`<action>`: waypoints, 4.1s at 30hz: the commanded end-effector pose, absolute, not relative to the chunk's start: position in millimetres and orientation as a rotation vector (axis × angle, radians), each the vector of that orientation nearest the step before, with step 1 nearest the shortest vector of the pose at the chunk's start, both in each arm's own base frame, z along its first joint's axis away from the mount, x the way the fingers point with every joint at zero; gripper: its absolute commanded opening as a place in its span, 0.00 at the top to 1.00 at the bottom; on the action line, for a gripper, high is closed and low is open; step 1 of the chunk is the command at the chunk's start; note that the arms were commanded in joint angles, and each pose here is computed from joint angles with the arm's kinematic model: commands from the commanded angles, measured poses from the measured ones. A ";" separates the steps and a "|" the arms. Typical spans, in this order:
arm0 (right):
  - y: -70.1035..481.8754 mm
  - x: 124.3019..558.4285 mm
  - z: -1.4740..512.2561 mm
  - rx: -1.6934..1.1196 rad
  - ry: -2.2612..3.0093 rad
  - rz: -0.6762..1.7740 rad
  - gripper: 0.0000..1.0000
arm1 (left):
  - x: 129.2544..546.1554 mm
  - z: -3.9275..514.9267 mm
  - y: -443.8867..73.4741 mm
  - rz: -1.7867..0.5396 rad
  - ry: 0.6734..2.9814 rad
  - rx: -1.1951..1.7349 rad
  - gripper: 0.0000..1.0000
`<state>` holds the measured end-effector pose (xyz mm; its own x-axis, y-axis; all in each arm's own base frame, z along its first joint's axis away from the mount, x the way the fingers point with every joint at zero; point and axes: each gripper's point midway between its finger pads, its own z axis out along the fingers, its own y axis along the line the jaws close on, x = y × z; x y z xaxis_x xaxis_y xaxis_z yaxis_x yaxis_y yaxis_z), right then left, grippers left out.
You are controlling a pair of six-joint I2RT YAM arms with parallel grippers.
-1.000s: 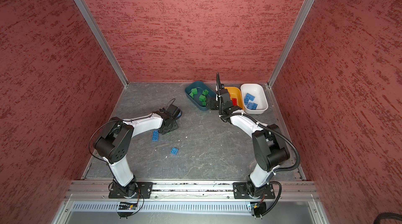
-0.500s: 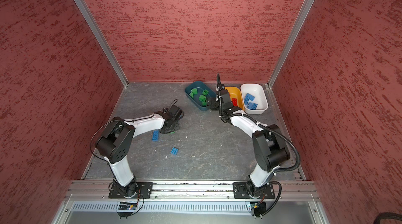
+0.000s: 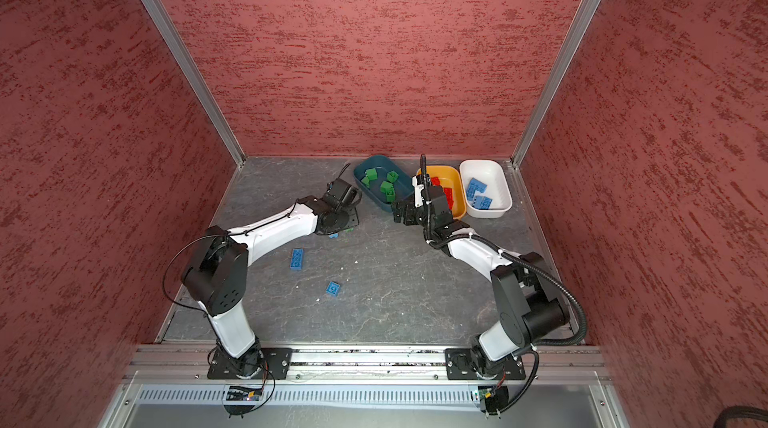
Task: Sort the legos into containers by color
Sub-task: 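Carry the green brick into the teal tub with the left gripper and release, then lower the right gripper onto a blue brick near the teal tub and grasp it, then carry the blue brick into the white tub with right while left moves over another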
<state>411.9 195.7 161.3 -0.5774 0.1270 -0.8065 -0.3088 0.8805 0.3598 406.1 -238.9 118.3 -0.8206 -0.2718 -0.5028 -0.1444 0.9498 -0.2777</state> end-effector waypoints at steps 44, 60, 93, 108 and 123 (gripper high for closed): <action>189.6 391.0 158.2 -0.070 2.100 0.592 0.01 | 554.0 188.2 -317.2 -0.625 2.257 -0.141 0.00; 285.6 386.4 123.6 -0.396 2.186 0.601 0.01 | 447.4 174.7 -189.1 -0.322 2.287 -0.321 0.01; 420.6 469.9 32.1 -0.470 2.383 0.465 0.66 | 368.2 122.1 -76.7 -0.203 2.342 -0.754 0.01; 362.2 413.1 108.3 -0.491 2.174 0.584 0.88 | 378.6 126.8 -115.2 -0.239 2.359 -0.580 0.01; 180.2 411.0 175.7 0.014 1.985 0.560 0.90 | 396.3 140.3 -210.5 -0.358 2.368 -0.193 0.01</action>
<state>400.7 208.7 151.3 -0.5414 0.1409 -0.8289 -0.2821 0.8982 0.3370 390.0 -201.3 134.1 -0.7346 -0.2717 -0.6217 -0.0844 0.9458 -0.3137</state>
